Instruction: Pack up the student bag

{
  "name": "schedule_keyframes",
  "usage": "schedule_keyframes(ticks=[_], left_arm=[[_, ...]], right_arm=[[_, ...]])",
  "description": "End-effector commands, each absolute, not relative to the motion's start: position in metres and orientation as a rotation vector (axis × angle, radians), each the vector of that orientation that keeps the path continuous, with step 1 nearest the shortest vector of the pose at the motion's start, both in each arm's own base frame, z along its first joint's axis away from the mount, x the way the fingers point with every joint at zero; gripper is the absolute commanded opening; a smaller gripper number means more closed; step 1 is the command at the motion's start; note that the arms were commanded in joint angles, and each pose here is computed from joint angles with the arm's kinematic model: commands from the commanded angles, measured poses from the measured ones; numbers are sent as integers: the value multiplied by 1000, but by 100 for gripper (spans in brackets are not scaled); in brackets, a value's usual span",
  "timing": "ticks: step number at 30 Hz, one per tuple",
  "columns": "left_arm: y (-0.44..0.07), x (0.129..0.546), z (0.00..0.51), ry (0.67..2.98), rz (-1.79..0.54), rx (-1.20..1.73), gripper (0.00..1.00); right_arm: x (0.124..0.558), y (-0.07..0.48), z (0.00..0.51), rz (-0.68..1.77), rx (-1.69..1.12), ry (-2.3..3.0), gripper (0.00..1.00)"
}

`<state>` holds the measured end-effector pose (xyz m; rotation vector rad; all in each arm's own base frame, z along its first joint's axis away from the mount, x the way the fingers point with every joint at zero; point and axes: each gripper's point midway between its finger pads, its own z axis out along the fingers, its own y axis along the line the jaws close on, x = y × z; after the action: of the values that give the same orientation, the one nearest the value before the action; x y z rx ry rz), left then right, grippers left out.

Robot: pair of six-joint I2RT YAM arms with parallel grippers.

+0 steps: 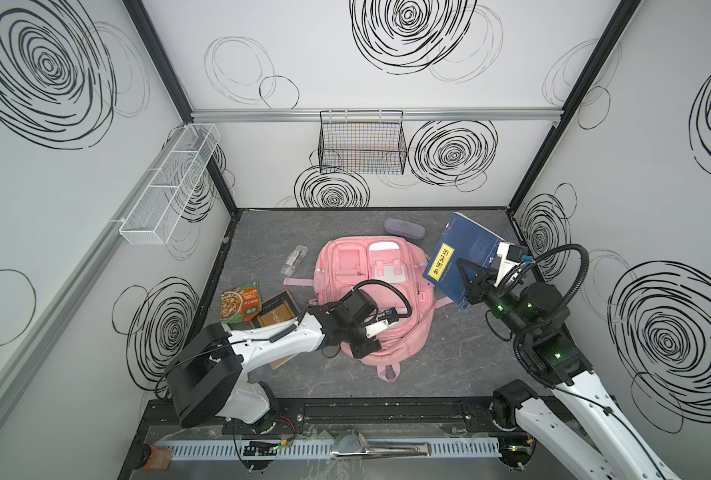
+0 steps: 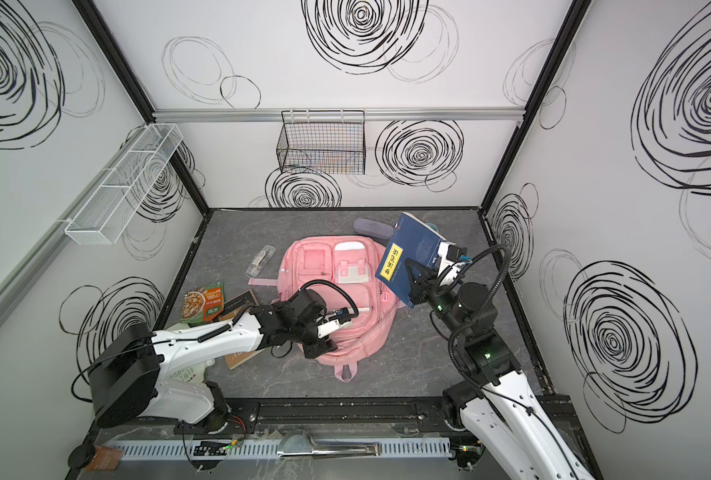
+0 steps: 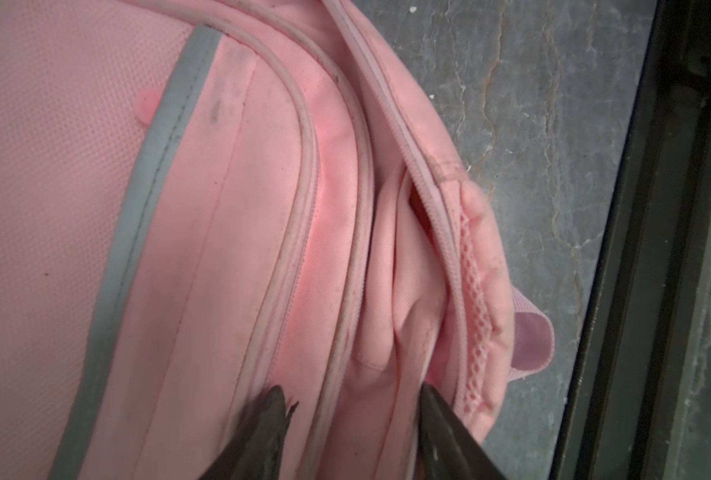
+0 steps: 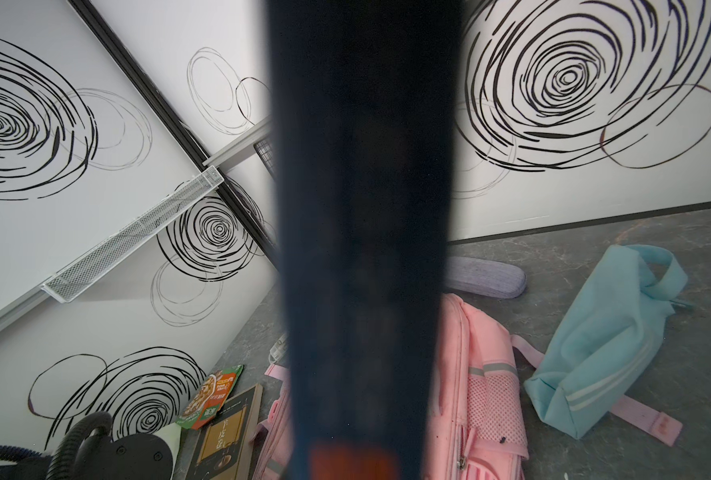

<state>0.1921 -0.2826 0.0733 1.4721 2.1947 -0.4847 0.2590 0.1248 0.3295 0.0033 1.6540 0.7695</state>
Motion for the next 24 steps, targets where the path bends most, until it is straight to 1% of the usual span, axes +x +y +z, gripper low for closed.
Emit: schedule_keyframes(ticks=[1, 5, 7, 11, 14, 16, 19, 22, 24], left_arm=[[-282, 200, 83, 2160, -438, 1463, 47], [-284, 199, 84, 2156, -456, 1456, 47], [-285, 197, 81, 2168, -469, 1460, 51], [-285, 190, 70, 2197, -455, 1500, 53], [-286, 187, 63, 2217, -440, 1519, 58], [-286, 187, 61, 2225, -429, 1524, 58], [-286, 191, 63, 2226, -410, 1510, 53], [-289, 193, 70, 2202, -418, 1502, 38], [-291, 196, 78, 2183, -430, 1482, 33]], right_arm=[[259, 124, 349, 795, 5, 1573, 0], [259, 124, 350, 797, 9, 1566, 0], [259, 124, 351, 797, 12, 1562, 0], [260, 122, 354, 792, 17, 1553, 0], [262, 123, 351, 788, 17, 1562, 0], [263, 124, 348, 790, 17, 1572, 0], [263, 125, 346, 794, 15, 1576, 0], [263, 123, 345, 787, 22, 1577, 0], [263, 122, 345, 782, 24, 1580, 0]])
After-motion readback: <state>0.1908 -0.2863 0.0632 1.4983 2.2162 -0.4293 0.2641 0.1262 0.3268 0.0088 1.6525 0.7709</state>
